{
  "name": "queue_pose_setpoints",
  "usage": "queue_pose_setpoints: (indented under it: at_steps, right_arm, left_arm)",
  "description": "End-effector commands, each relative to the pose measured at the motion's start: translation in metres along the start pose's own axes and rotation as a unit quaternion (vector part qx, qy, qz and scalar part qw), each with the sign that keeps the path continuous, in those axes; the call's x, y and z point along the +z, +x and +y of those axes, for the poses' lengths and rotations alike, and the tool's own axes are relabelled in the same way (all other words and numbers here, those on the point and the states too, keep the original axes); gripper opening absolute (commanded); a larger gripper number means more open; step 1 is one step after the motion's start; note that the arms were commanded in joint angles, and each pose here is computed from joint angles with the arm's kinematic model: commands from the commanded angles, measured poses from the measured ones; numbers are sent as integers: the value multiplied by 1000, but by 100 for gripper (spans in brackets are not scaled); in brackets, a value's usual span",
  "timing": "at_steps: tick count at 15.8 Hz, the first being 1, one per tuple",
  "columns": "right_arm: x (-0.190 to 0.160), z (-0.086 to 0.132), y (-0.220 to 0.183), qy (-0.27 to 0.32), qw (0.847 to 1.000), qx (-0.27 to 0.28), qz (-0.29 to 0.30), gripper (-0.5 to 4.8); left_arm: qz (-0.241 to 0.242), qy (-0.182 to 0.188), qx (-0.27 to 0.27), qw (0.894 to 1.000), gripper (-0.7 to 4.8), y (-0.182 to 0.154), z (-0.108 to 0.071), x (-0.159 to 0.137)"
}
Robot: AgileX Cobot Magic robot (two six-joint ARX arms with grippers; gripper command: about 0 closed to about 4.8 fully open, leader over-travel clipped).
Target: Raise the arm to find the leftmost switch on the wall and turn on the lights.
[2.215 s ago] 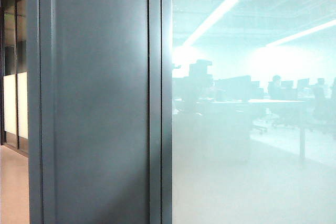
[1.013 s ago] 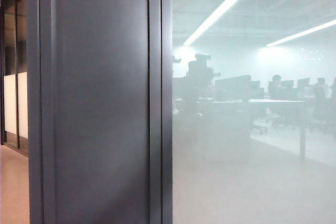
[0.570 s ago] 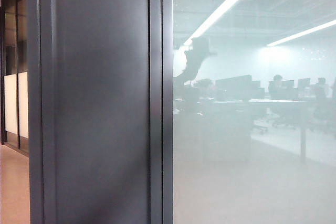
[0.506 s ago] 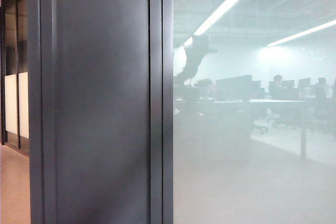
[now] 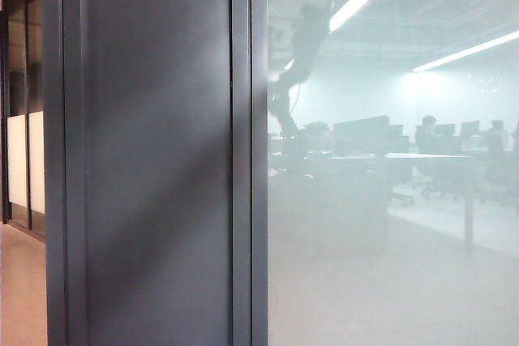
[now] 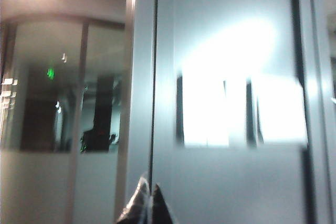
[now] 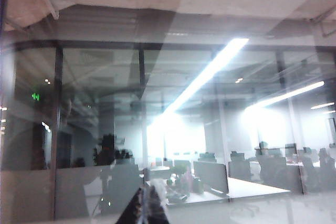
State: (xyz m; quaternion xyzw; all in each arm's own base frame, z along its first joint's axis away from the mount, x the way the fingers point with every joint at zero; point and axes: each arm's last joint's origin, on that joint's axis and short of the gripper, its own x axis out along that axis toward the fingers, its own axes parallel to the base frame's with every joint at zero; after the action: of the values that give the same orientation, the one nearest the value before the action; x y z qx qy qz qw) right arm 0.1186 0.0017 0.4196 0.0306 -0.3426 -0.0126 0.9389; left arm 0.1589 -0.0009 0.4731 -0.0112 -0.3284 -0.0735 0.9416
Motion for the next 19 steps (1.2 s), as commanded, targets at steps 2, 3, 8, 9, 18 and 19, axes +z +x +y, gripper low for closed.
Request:
queue_pose_setpoints:
  at_steps: [2, 3, 8, 9, 18, 19]
  right_arm:
    - [20, 6, 66, 7, 1000, 17, -23, 0]
    - [26, 9, 80, 37, 997, 56, -29, -1]
    - [41, 52, 142, 187, 897, 376, 135, -1]
    - [42, 63, 148, 198, 858, 447, 153, -1]
    - [43, 78, 152, 210, 826, 501, 151, -1]
    - [43, 78, 152, 210, 826, 501, 151, -1]
  left_arm:
    - [-24, 2, -9, 1000, -6, 48, 6, 10]
    - [-23, 2, -9, 1000, -6, 54, 7, 7]
    - [-8, -9, -19, 1000, -6, 63, 3, -6]
    - [-10, -13, -24, 1000, -6, 63, 0, -6]
    - [-35, -43, -78, 995, -6, 68, -5, 3]
    - [-52, -40, -79, 995, -6, 74, -5, 8]
